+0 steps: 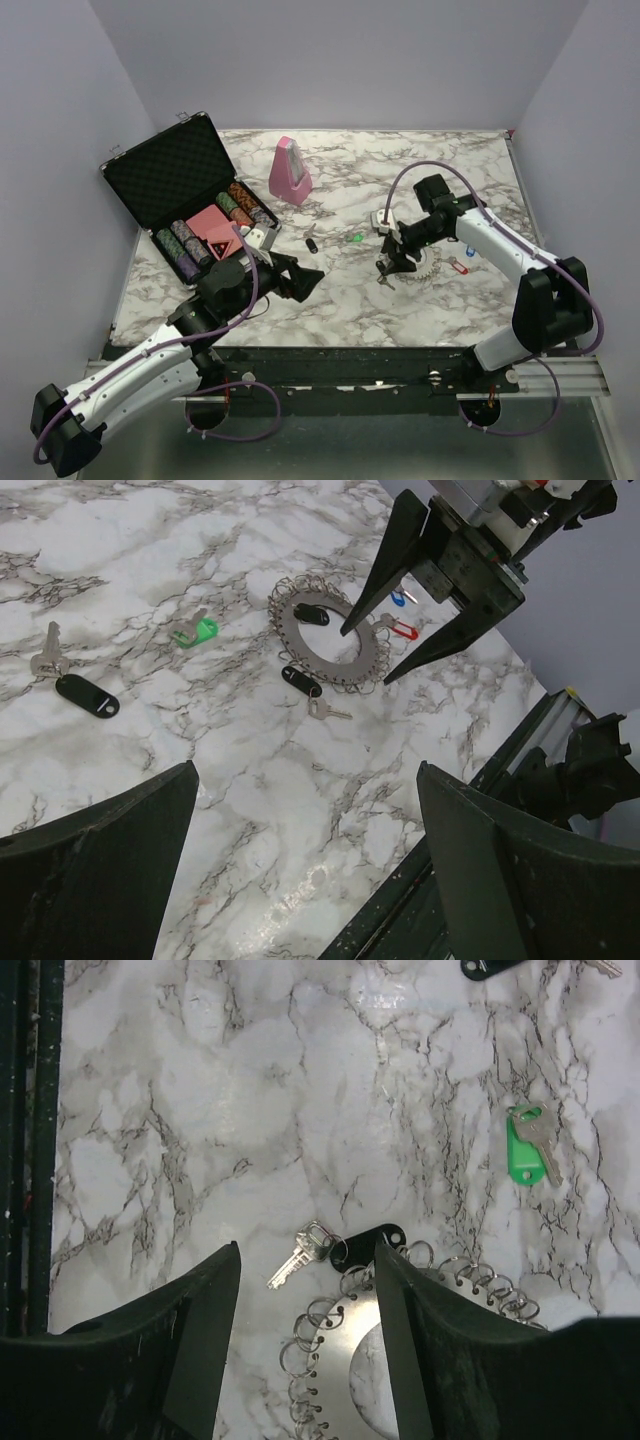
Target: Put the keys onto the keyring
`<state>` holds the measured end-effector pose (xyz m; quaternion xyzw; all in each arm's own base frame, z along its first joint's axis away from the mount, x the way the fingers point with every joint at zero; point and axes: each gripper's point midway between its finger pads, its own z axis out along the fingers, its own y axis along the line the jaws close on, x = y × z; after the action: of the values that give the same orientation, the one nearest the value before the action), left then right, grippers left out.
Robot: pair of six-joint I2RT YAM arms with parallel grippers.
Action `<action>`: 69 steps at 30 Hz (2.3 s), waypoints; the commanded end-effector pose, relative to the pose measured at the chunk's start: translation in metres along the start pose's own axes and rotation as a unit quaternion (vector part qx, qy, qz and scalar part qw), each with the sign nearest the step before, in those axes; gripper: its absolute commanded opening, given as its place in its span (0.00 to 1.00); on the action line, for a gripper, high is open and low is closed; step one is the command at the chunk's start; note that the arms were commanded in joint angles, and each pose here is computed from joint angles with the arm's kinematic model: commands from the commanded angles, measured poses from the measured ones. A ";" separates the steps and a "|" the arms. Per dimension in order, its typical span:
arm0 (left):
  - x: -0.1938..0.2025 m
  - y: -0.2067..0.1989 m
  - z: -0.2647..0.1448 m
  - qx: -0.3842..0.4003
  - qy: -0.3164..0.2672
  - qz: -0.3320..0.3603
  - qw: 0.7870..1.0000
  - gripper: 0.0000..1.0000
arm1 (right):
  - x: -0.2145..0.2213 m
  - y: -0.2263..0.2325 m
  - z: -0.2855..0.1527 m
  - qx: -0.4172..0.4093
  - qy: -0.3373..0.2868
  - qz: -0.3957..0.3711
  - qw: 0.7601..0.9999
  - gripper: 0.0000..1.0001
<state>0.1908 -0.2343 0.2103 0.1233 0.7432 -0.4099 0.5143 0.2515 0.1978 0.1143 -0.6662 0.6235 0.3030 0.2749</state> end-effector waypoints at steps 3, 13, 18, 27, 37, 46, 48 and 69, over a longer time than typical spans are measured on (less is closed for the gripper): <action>-0.002 -0.005 0.001 0.010 0.006 0.004 1.000 0.99 | 0.034 -0.007 0.016 0.013 0.028 -0.077 0.997 0.65; 0.002 -0.001 -0.003 0.008 0.002 0.008 1.000 0.99 | 0.035 -0.046 0.000 0.070 0.014 0.035 0.997 0.33; 0.004 0.003 -0.005 0.007 -0.007 0.011 1.000 0.99 | 0.041 -0.042 0.002 0.082 -0.005 0.111 0.990 0.29; 0.007 0.006 -0.004 0.004 -0.005 0.018 1.000 0.99 | 0.068 -0.041 0.022 0.079 0.056 0.159 0.982 0.34; 0.009 0.005 0.000 0.007 -0.002 0.018 1.000 0.99 | 0.071 -0.042 0.021 0.083 0.067 0.145 0.984 0.26; 0.011 0.006 -0.002 0.006 -0.003 0.016 1.000 0.99 | 0.079 -0.025 0.028 0.042 0.075 0.157 0.984 0.30; 0.012 0.007 -0.002 0.005 -0.002 0.015 1.000 0.99 | 0.078 -0.022 0.028 0.036 0.072 0.156 0.984 0.30; 0.011 0.005 -0.001 0.010 -0.004 0.009 1.000 0.99 | 0.085 -0.026 0.040 0.047 0.092 0.160 0.982 0.32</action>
<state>0.1888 -0.2316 0.1950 0.1338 0.7429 -0.4035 0.5171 0.2791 0.1757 0.0340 -0.5708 0.7501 0.2623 0.2068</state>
